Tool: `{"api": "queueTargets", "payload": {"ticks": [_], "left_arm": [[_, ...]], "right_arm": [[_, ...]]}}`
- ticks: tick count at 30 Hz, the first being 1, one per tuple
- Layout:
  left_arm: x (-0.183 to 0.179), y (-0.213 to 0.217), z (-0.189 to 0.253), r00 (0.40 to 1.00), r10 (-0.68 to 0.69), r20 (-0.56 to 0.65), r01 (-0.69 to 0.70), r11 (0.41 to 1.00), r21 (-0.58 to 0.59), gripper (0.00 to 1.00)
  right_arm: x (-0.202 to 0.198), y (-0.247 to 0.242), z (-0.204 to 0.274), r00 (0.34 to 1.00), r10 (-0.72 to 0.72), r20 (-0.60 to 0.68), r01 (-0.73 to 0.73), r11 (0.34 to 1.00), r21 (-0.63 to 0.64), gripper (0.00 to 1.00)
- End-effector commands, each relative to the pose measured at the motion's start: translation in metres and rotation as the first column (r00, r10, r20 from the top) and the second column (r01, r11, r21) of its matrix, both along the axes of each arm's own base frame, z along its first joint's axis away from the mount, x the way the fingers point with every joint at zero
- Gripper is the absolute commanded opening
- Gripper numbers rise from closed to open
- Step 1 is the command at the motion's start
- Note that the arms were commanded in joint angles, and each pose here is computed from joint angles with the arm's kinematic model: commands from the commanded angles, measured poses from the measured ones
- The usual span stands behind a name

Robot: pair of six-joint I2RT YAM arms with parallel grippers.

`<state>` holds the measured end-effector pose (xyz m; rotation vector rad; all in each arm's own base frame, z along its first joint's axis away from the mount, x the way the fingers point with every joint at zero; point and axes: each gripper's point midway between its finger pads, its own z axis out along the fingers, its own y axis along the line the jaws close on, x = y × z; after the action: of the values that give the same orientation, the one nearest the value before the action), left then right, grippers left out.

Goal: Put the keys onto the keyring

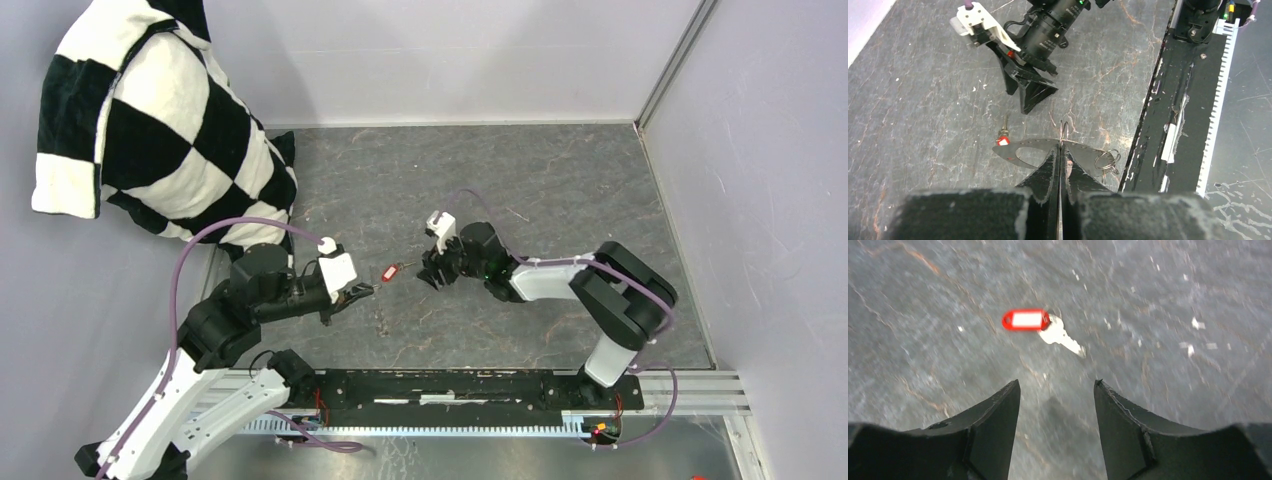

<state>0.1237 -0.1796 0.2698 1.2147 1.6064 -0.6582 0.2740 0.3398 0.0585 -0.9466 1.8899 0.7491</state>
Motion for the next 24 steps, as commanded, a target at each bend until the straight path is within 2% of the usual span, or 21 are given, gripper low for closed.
{"api": "queueTargets", "payload": {"ticks": [1,5,12,24], "left_arm": [[0.0,0.004,0.022,0.998,0.021,0.056,-0.019,0.999,-0.036,0.02],[-0.002,0.003,0.017,0.999,0.035,0.024,-0.034,0.997,-0.075,0.02],[-0.006,-0.003,0.015,0.999,0.022,-0.033,-0.026,0.995,-0.101,0.02],[-0.013,-0.005,0.022,0.999,-0.012,-0.036,0.008,0.993,-0.114,0.02]], "right_arm": [[0.018,0.052,0.053,0.99,0.081,0.118,-0.102,0.977,0.19,0.61],[0.023,0.069,0.045,0.988,0.107,0.11,-0.125,0.978,0.17,0.58],[0.035,0.09,0.026,0.987,0.108,0.118,-0.118,0.99,0.08,0.47],[0.033,0.085,-0.004,0.987,0.117,0.109,-0.117,0.993,-0.011,0.46]]}}
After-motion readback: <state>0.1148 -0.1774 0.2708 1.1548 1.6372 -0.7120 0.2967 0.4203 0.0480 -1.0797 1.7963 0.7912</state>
